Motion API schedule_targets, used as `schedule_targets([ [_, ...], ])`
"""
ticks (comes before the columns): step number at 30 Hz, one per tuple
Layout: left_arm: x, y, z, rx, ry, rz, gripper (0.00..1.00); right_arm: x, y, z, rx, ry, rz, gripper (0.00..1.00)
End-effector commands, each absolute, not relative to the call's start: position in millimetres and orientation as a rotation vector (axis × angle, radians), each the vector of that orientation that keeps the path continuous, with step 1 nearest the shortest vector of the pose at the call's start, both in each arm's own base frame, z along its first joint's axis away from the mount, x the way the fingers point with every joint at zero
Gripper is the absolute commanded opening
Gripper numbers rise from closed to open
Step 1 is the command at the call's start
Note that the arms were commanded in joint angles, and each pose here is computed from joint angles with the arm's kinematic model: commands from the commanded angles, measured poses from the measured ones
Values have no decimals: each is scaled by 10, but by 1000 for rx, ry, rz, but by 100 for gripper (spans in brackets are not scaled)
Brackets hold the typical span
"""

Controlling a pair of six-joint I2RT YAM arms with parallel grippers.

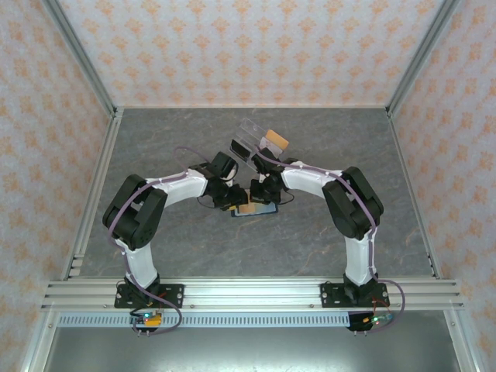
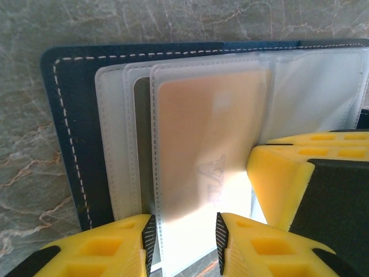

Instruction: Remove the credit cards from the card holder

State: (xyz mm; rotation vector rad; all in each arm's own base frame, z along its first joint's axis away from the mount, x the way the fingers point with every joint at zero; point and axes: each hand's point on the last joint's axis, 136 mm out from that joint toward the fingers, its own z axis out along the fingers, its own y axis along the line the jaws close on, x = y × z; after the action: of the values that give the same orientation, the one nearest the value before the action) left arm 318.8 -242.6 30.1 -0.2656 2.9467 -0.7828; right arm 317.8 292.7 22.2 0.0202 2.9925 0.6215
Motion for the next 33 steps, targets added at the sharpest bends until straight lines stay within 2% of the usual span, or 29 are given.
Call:
schedule_targets([
  [1, 3194, -2490, 190, -297, 2952, -824, 36, 3042, 2631, -201, 77, 3083, 401, 9],
  [8, 3223, -2529, 245, -289, 2932, -857, 24, 3051, 2671, -126, 76, 3072, 444, 9],
  [11, 3240, -2519, 281, -292, 2918, -856, 17, 3087, 2743, 23, 68, 3042, 513, 14],
  [14, 3242, -2528, 328, -285, 2906, -866, 15, 3163, 2793, 273, 70, 2980, 579, 19],
  [21, 3305, -2727, 501, -252, 2840, -1046, 25, 3292, 2768, 817, 131, 2851, 727, 23],
  [33, 3439, -3111, 912, -184, 2716, -1267, 41, 3357, 2233, 1148, 292, 2689, 624, 26],
])
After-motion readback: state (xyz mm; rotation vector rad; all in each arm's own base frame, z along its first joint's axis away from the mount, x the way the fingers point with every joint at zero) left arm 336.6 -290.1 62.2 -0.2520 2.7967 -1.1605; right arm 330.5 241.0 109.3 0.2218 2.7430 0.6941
